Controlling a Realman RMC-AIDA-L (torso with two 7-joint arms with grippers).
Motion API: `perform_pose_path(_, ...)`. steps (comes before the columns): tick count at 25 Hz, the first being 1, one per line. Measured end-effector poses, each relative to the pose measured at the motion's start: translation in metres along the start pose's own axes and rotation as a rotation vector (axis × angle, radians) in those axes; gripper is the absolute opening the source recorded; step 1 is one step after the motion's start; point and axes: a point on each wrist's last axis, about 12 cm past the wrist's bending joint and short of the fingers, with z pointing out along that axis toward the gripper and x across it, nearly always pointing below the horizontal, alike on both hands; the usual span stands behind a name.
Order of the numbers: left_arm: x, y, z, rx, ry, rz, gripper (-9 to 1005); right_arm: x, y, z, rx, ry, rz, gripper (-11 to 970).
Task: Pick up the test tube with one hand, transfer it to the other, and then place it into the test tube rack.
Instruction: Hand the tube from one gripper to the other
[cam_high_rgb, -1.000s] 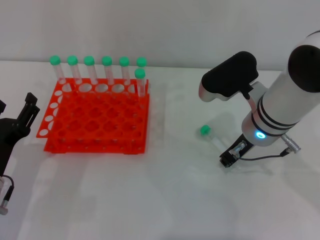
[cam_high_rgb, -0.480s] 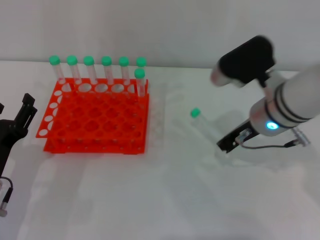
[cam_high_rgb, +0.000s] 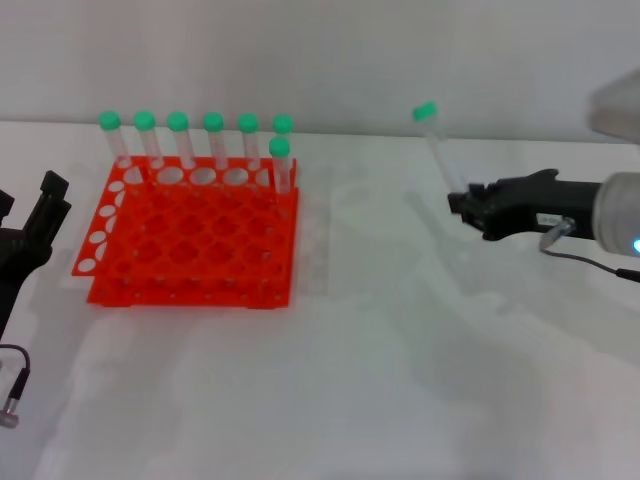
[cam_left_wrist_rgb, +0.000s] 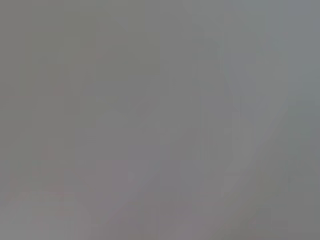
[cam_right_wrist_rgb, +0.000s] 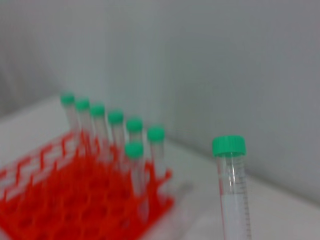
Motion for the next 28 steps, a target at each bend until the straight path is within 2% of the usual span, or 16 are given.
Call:
perform_pose_path(3,0.001,-0.005,0.0,0.039,0.008,0.008,894,0.018,-0.01,-0.004,0.013,-0.09,0.016,197)
perform_pose_path(5,0.003,-0.009,0.002,0.072,0.023,0.022,893,0.038,-0.018,-0.002,0.013,-0.141,0.059,198)
perform_pose_path(11,0.008,-0.02,0.009,0.173,0.077,0.054,893,0.091,-0.031,-0.004,-0.055,-0.289,0.156,200)
perform_pose_path(14,0.009,-0.026,0.01,0.222,0.088,0.063,893,0.112,-0.029,-0.013,-0.091,-0.412,0.097,201)
perform_pose_path(17,0.009,-0.031,0.011,0.272,0.087,0.069,893,0.13,-0.026,-0.022,-0.071,-0.521,0.051,202)
perform_pose_path(21,0.01,-0.045,0.015,0.406,0.116,0.092,893,0.148,-0.023,-0.029,-0.03,-0.551,-0.002,204)
perform_pose_path(28,0.023,-0.085,0.026,0.724,0.224,0.122,894,0.164,-0.021,-0.03,-0.003,-0.504,-0.04,207)
